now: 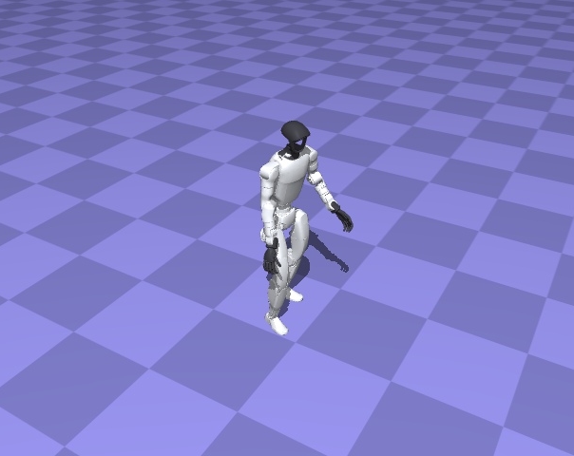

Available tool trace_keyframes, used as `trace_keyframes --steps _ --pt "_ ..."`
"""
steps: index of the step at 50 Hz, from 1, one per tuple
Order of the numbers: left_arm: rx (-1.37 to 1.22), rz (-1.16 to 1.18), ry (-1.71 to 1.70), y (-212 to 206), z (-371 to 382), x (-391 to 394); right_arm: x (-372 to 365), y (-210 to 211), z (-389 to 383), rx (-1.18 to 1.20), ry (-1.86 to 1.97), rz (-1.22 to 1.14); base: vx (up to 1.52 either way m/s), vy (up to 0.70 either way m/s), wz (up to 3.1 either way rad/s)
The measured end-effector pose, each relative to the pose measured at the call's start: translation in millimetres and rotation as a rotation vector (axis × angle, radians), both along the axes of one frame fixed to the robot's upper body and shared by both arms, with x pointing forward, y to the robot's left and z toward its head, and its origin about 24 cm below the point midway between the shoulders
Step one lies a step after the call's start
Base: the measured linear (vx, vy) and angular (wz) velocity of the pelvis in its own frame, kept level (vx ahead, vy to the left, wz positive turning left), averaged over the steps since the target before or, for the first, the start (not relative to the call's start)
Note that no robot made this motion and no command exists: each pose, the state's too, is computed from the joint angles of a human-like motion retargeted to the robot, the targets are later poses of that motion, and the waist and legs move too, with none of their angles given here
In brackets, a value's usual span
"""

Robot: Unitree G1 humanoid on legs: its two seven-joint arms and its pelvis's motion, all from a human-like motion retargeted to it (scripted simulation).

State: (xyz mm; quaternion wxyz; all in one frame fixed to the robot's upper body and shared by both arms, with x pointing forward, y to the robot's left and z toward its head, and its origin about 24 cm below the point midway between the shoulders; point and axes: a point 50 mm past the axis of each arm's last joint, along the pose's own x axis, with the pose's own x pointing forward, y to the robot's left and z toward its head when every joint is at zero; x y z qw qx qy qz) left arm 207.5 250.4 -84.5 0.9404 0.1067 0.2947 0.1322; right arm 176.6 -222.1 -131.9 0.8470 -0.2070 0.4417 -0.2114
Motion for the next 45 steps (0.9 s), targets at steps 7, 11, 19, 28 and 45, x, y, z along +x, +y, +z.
trace_keyframes --steps 7,11,19,28,45 --pt "-0.391 -0.173 0.041 -22.9 -6.1 4.2 24.1 -2.1 8.9 0.205 -0.048 -0.195 0.72 -0.24 -0.52" --pt "-0.294 0.188 0.318 -20.1 -57.6 -79.9 104.6 22.3 65.8 0.156 -0.396 -0.151 0.68 -0.13 -1.77" --pt "-0.220 -0.131 1.295 -3.4 -67.5 -321.7 145.9 130.4 124.9 0.409 -0.664 0.451 0.75 -0.01 -1.80" --pt "-0.323 0.305 1.111 32.8 -49.4 -338.4 148.5 161.2 148.4 0.590 -0.698 0.736 0.71 0.25 -0.88" --pt "0.346 -0.042 -0.204 3.9 57.1 66.1 -92.3 -57.3 14.0 0.211 -0.188 -0.174 0.61 0.04 0.22"
